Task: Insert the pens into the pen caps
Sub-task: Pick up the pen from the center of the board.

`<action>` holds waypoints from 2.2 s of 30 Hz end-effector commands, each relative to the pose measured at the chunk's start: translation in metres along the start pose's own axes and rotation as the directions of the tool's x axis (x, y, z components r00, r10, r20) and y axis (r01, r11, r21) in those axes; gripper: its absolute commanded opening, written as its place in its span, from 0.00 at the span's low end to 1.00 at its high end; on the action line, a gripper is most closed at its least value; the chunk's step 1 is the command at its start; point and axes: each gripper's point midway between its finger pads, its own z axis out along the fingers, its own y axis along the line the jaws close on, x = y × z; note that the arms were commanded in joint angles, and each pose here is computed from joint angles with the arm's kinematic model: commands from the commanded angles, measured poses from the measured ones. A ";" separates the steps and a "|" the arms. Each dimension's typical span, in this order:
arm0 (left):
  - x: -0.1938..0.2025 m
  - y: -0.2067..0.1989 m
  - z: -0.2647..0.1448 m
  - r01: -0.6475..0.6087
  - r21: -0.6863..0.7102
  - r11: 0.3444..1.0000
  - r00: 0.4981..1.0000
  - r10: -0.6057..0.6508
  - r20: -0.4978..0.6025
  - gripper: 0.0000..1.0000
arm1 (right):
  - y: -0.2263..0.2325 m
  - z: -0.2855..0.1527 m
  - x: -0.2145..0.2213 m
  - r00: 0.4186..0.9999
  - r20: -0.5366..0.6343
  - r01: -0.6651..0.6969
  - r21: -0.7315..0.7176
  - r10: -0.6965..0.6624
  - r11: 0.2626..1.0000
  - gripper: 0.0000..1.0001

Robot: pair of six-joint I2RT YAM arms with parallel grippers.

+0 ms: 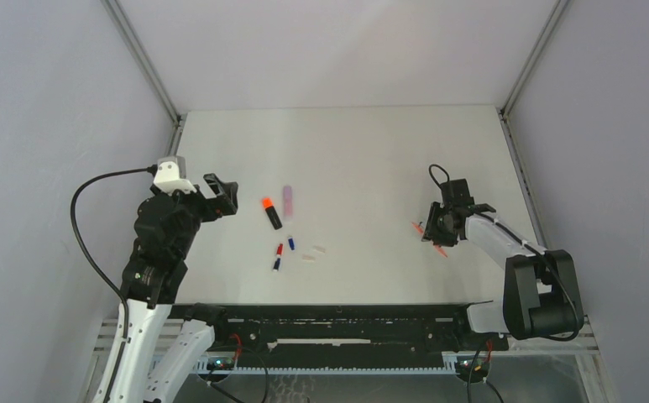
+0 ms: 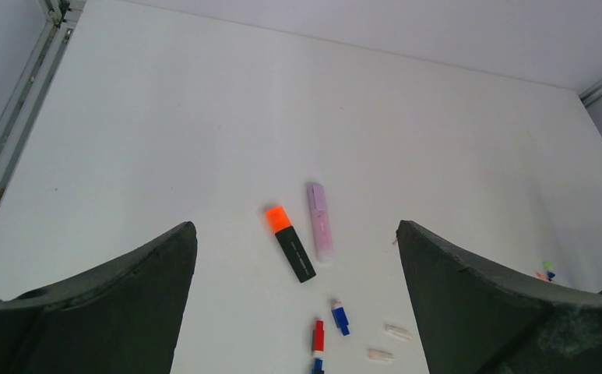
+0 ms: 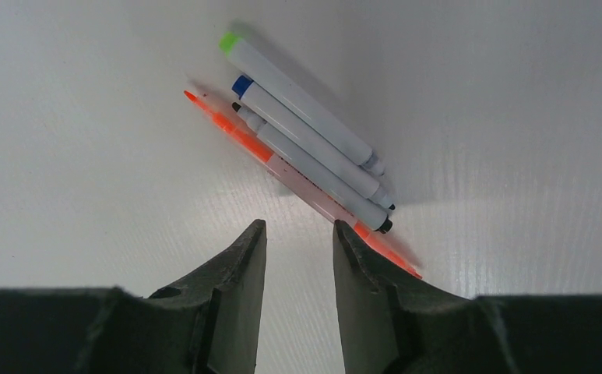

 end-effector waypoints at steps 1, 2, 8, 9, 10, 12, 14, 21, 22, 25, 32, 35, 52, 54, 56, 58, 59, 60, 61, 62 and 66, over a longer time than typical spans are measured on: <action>0.000 0.005 0.002 -0.018 -0.013 1.000 1.000 0.018 0.017 1.00 | 0.009 -0.004 -0.028 0.997 0.077 0.013 -0.022 -0.012 1.000 0.36; 0.000 0.005 0.002 -0.018 -0.014 1.000 1.000 0.018 0.017 1.00 | 0.010 -0.004 -0.028 0.997 0.076 0.015 -0.026 -0.013 1.000 0.36; 0.001 0.005 0.002 -0.018 -0.013 1.000 1.000 0.018 0.014 1.00 | 0.012 -0.004 -0.029 0.997 0.080 0.015 -0.038 -0.012 0.999 0.35; 0.001 0.005 0.002 -0.017 -0.013 1.000 1.000 0.017 0.015 1.00 | 0.012 -0.005 -0.030 0.996 0.084 0.016 -0.037 -0.013 0.999 0.35; 0.001 0.005 0.002 -0.017 -0.014 1.000 1.000 0.017 0.014 1.00 | 0.011 -0.005 -0.031 0.996 0.086 0.018 -0.034 -0.015 0.999 0.35; 0.001 0.005 0.003 -0.017 -0.012 1.000 1.000 0.017 0.011 1.00 | 0.010 -0.005 -0.032 0.996 0.090 0.018 -0.027 -0.015 0.999 0.35; 0.002 0.005 0.003 -0.017 -0.012 1.000 1.000 0.017 0.010 1.00 | 0.010 -0.004 -0.033 0.996 0.090 0.018 -0.025 -0.016 1.000 0.35; 0.003 0.005 0.004 -0.015 -0.009 1.000 1.000 0.015 0.004 1.00 | 0.011 -0.001 -0.036 0.996 0.083 0.021 -0.021 -0.019 1.000 0.32; 0.003 0.004 0.004 -0.015 -0.006 1.000 1.000 0.015 0.004 1.00 | 0.011 0.000 -0.036 0.997 0.081 0.019 -0.020 -0.018 1.000 0.32; 0.003 0.004 0.004 -0.014 -0.004 1.000 1.000 0.014 0.001 1.00 | 0.010 0.001 -0.036 0.997 0.076 0.017 -0.016 -0.016 1.000 0.33; 0.004 0.003 0.005 -0.013 -0.002 1.000 1.000 0.013 0.000 1.00 | 0.012 0.002 -0.035 0.998 0.066 0.017 -0.023 -0.015 1.000 0.33; 0.004 0.004 0.005 -0.013 -0.003 1.000 1.000 0.013 -0.001 1.00 | 0.012 0.003 -0.032 0.999 0.051 0.020 -0.027 -0.018 0.999 0.33; 0.003 0.004 0.004 -0.009 0.001 1.000 1.000 0.009 0.004 1.00 | 0.051 -0.025 -0.013 0.993 0.041 0.119 -0.124 -0.114 0.985 0.32; 0.003 0.004 0.004 -0.010 0.003 1.000 1.000 0.010 0.005 1.00 | 0.054 -0.029 -0.019 0.983 0.076 0.172 -0.098 -0.165 0.980 0.35; 0.003 0.004 0.003 -0.010 0.002 1.000 1.000 0.010 0.008 1.00 | 0.051 -0.030 -0.026 0.974 0.100 0.210 -0.046 -0.205 0.977 0.38; 0.003 0.004 0.003 -0.009 0.001 1.000 1.000 0.009 0.009 1.00 | 0.045 -0.029 -0.032 0.969 0.103 0.225 0.006 -0.224 0.974 0.40; 0.002 0.004 0.003 -0.009 0.002 1.000 1.000 0.009 0.011 1.00 | 0.043 -0.028 -0.035 0.968 0.103 0.229 0.022 -0.230 0.973 0.40; 0.002 0.004 0.002 -0.009 0.002 1.000 1.000 0.009 0.013 1.00 | 0.041 -0.026 -0.037 0.968 0.100 0.229 0.034 -0.231 0.973 0.41; 0.002 0.004 0.002 -0.010 0.001 1.000 1.000 0.010 0.013 1.00 | 0.038 -0.023 -0.038 0.969 0.096 0.226 0.043 -0.230 0.973 0.41; 0.002 0.004 0.002 -0.010 0.000 1.000 1.000 0.010 0.016 1.00 | 0.037 -0.021 -0.040 0.970 0.092 0.224 0.046 -0.227 0.974 0.41; 0.002 0.005 0.002 -0.010 0.000 1.000 1.000 0.010 0.015 1.00 | 0.033 -0.015 -0.044 0.972 0.087 0.213 0.047 -0.216 0.976 0.44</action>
